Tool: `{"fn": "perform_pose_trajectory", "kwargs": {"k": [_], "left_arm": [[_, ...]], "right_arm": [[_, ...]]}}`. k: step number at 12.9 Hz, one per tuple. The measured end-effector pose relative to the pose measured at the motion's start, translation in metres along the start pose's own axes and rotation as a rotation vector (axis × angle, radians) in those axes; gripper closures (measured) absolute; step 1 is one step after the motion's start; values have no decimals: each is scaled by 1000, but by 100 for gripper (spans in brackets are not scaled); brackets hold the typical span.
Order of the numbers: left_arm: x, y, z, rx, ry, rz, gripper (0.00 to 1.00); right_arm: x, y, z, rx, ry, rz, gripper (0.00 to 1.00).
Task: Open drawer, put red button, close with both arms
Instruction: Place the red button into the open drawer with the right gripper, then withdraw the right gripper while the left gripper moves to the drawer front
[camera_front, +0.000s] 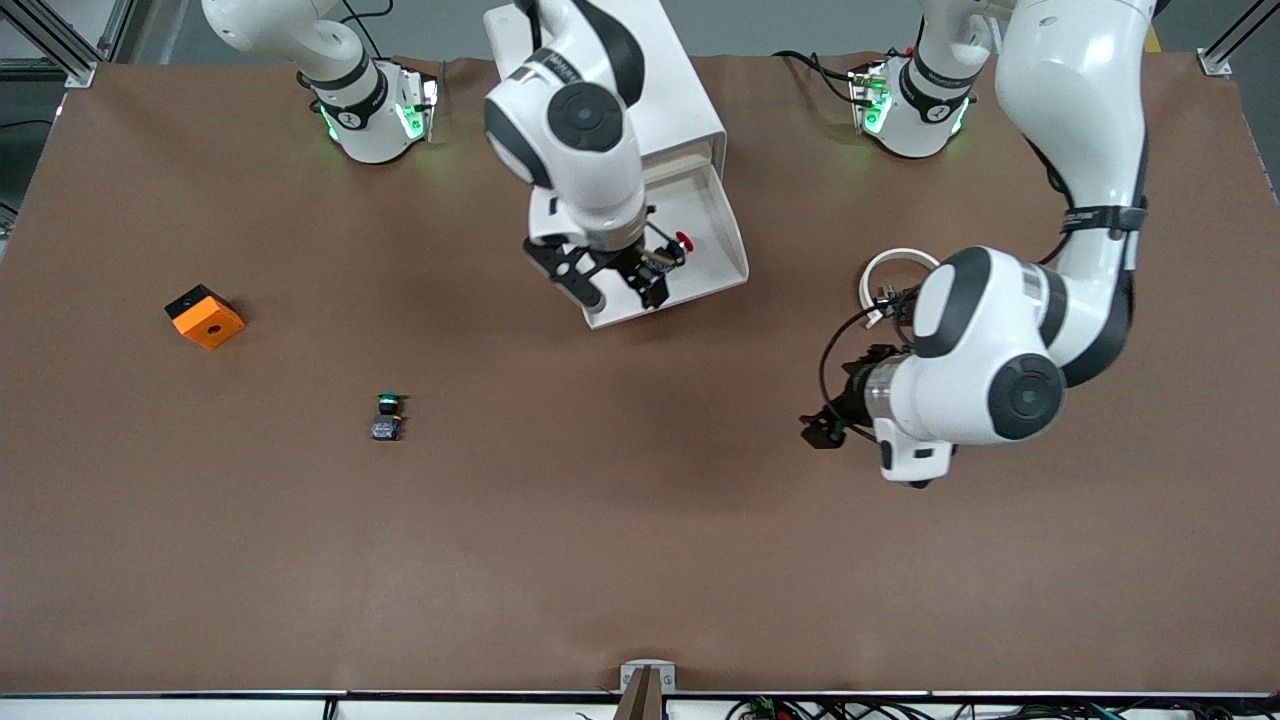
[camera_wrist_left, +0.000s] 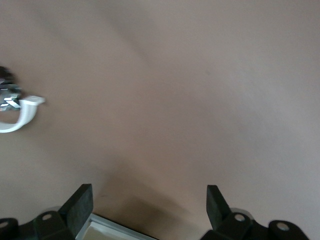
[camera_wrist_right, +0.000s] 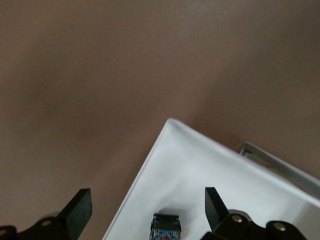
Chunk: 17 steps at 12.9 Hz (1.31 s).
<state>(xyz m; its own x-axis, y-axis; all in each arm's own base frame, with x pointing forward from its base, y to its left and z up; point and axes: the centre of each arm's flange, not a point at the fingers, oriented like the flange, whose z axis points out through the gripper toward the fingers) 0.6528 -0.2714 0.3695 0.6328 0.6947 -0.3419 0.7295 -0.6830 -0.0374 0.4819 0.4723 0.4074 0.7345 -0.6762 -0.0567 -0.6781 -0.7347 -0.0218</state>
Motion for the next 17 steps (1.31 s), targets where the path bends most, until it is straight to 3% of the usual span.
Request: {"fn": "perform_pose_trajectory", "kwargs": {"k": [5,9,14,17], "left_arm": [[-77,31,62,-103,0,229,0],[-116,35,118,-143,69,334,0],[-159,31,165,-66,89,442,0],[-179,22,186,24,48,457,0]], "right_arm": [[139,31,-12,-71,-22,-234,0],[249,77,-25,-119,-5,-438,0],[333,144,-72,-139,-63,-627,0],[368,174,-105,-120,-66,-732,0]]}}
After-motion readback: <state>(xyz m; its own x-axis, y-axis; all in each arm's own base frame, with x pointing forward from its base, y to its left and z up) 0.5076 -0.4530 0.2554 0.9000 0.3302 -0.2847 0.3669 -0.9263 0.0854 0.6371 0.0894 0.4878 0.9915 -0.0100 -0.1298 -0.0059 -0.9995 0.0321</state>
